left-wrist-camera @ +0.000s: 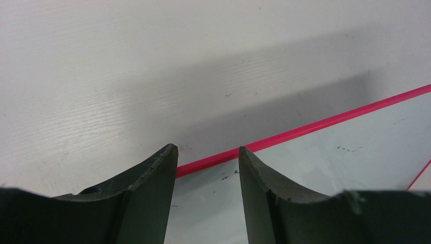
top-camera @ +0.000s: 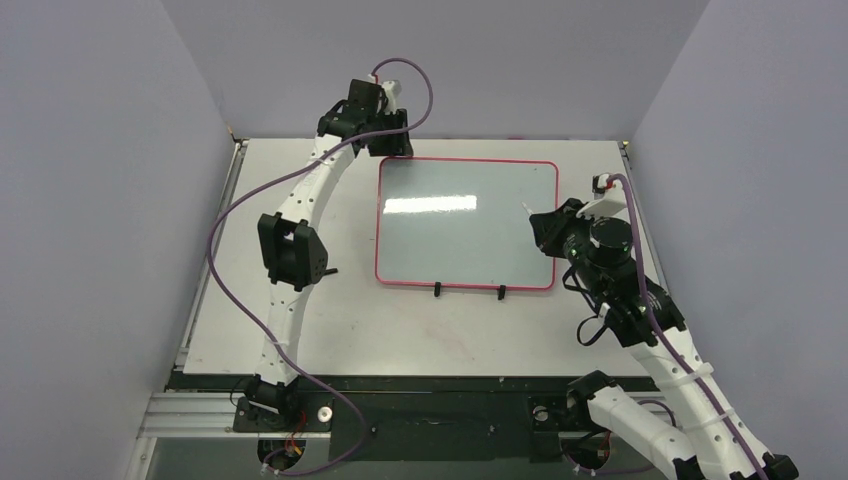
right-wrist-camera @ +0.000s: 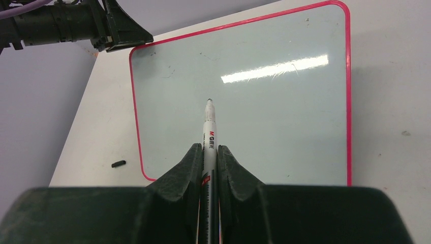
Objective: Write a sentence on the whiteboard
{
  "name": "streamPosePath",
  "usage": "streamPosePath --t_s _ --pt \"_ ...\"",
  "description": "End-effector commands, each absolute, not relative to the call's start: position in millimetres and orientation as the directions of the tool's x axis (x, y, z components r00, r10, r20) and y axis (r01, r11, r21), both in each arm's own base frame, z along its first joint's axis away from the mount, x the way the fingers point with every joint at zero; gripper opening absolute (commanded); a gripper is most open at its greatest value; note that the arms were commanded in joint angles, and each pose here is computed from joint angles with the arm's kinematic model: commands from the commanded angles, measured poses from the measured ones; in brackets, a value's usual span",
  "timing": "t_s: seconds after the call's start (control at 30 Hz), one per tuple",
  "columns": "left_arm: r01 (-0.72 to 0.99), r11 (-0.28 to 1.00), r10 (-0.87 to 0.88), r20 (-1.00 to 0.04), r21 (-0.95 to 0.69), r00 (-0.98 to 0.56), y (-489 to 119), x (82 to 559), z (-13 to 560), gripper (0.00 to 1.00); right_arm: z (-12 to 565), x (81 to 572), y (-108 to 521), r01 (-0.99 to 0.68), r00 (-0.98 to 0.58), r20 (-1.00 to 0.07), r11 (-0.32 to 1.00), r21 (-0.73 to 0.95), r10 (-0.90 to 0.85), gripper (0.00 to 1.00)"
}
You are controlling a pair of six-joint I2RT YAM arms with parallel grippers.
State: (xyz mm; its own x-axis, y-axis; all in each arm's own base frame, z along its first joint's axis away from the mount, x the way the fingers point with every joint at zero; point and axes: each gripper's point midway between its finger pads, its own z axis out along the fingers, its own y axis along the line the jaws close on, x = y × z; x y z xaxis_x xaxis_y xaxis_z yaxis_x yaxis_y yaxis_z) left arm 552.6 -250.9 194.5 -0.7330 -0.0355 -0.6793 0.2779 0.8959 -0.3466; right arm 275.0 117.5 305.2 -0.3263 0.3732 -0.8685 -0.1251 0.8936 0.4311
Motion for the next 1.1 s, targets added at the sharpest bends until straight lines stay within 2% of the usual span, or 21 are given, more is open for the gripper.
streamPosePath --t_s 0.0,0.37,0.8,1.07 --pt "0.321 0.867 -0.065 -0.725 -0.382 -0.685 -259 558 225 0.45 321 273 110 -0.128 -0.277 -0.883 0.896 0.426 0.38 0.0" --pt "0.396 0.827 -0.016 -0.72 -0.399 -0.693 -258 551 227 0.47 322 270 112 -0.143 -0.28 -0.883 0.893 0.427 0.377 0.0" --pt "0.427 0.797 0.064 -0.643 -0.428 -0.763 -269 512 208 0.47 329 263 112 -0.163 -0.274 -0.882 0.885 0.435 0.383 0.0" --pt "0.481 0.794 0.116 -0.685 -0.371 -0.72 -285 485 225 0.47 331 259 107 -0.156 -0.266 -0.888 0.892 0.423 0.375 0.0"
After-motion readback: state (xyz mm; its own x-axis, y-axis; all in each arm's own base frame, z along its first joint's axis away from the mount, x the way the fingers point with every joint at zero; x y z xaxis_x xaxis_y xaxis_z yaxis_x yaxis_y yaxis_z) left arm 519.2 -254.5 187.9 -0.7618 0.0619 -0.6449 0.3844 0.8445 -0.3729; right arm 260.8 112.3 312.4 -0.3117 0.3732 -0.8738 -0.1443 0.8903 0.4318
